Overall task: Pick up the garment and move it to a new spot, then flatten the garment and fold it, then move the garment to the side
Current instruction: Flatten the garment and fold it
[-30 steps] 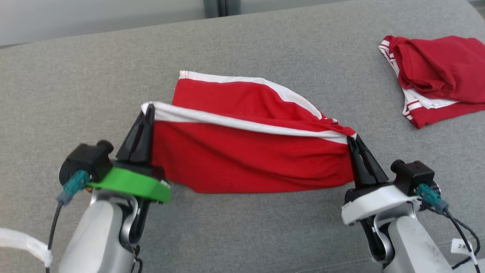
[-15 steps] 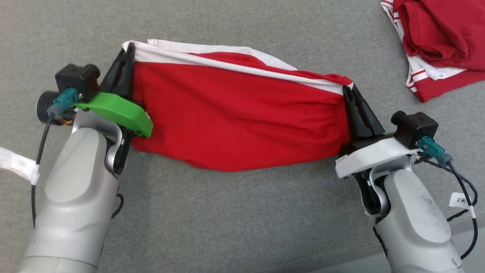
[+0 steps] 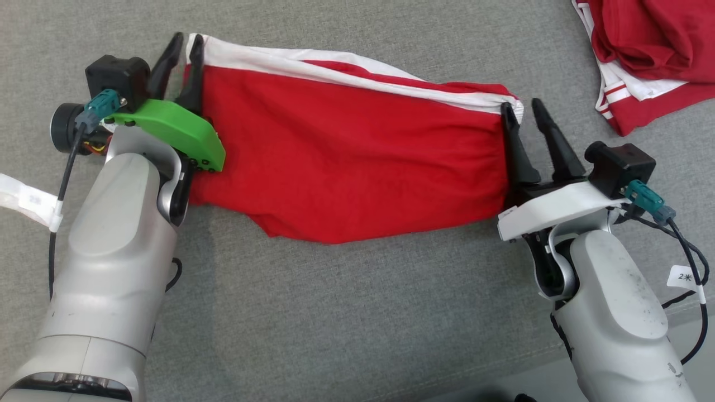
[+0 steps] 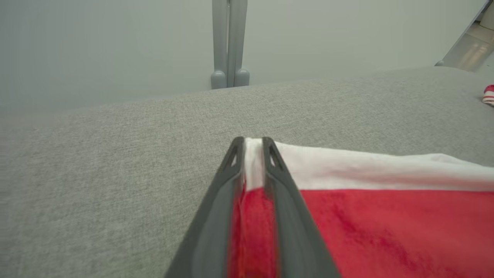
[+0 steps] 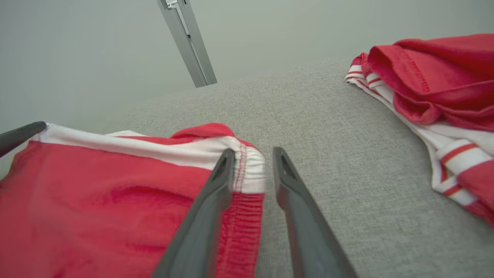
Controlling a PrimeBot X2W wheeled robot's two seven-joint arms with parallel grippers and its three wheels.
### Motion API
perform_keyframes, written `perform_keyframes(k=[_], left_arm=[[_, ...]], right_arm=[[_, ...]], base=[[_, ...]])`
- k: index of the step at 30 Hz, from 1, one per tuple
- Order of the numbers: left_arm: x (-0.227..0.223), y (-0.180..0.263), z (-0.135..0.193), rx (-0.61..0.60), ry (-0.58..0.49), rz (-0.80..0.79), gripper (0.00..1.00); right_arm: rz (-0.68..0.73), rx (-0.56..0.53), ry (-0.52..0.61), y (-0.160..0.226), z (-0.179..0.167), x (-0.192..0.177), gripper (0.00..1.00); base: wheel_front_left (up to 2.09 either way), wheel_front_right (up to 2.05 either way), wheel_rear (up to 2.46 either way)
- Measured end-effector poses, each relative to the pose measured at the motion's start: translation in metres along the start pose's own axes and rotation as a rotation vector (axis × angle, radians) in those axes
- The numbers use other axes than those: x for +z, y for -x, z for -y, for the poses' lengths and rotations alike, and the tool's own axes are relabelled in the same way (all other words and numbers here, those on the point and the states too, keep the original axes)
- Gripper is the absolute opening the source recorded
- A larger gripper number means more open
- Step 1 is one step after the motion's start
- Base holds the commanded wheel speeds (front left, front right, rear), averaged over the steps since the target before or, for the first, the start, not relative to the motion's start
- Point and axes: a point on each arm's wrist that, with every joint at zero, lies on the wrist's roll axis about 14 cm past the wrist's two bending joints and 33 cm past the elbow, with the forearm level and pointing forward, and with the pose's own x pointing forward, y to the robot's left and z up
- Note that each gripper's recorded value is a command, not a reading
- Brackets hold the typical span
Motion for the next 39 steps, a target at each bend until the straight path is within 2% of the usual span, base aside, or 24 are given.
perform_keyframes(k=[8, 11, 18, 23, 29, 37, 38, 39], left_arm=[[0.024, 0.013, 0.007, -0.003, -0.004, 0.059, 1.0], [0.019, 0.03, 0.008, 0.005, 0.0, 0.045, 1.0], [-0.012, 0.073, 0.006, 0.042, 0.017, -0.126, 1.0], [-0.026, 0.092, 0.013, 0.048, 0.074, -0.237, 1.0], [-0.043, 0.097, 0.014, 0.05, 0.117, -0.332, 1.0], [-0.05, 0.089, 0.029, 0.008, 0.178, -0.378, 1.0], [-0.051, 0.089, 0.031, 0.004, 0.183, -0.381, 0.76], [-0.051, 0.089, 0.032, -0.002, 0.186, -0.385, 0.61]], right_arm=[[0.066, -0.008, 0.005, 0.009, 0.0, 0.024, 1.0], [0.081, -0.015, 0.017, 0.019, 0.001, 0.03, 1.0], [0.118, -0.029, 0.043, 0.042, 0.002, 0.046, 1.0], [0.156, -0.024, 0.047, 0.05, -0.002, 0.06, 1.0], [0.159, -0.042, 0.05, 0.057, 0.004, 0.062, 1.0], [0.148, -0.078, 0.051, 0.065, 0.017, 0.058, 1.0], [0.147, -0.08, 0.051, 0.065, 0.017, 0.058, 1.0], [0.147, -0.081, 0.049, 0.065, 0.018, 0.058, 1.0]], base=[[0.0, 0.0, 0.0], [0.0, 0.0, 0.0], [0.0, 0.0, 0.0], [0.0, 0.0, 0.0], [0.0, 0.0, 0.0], [0.0, 0.0, 0.0], [0.0, 0.0, 0.0], [0.0, 0.0, 0.0]])
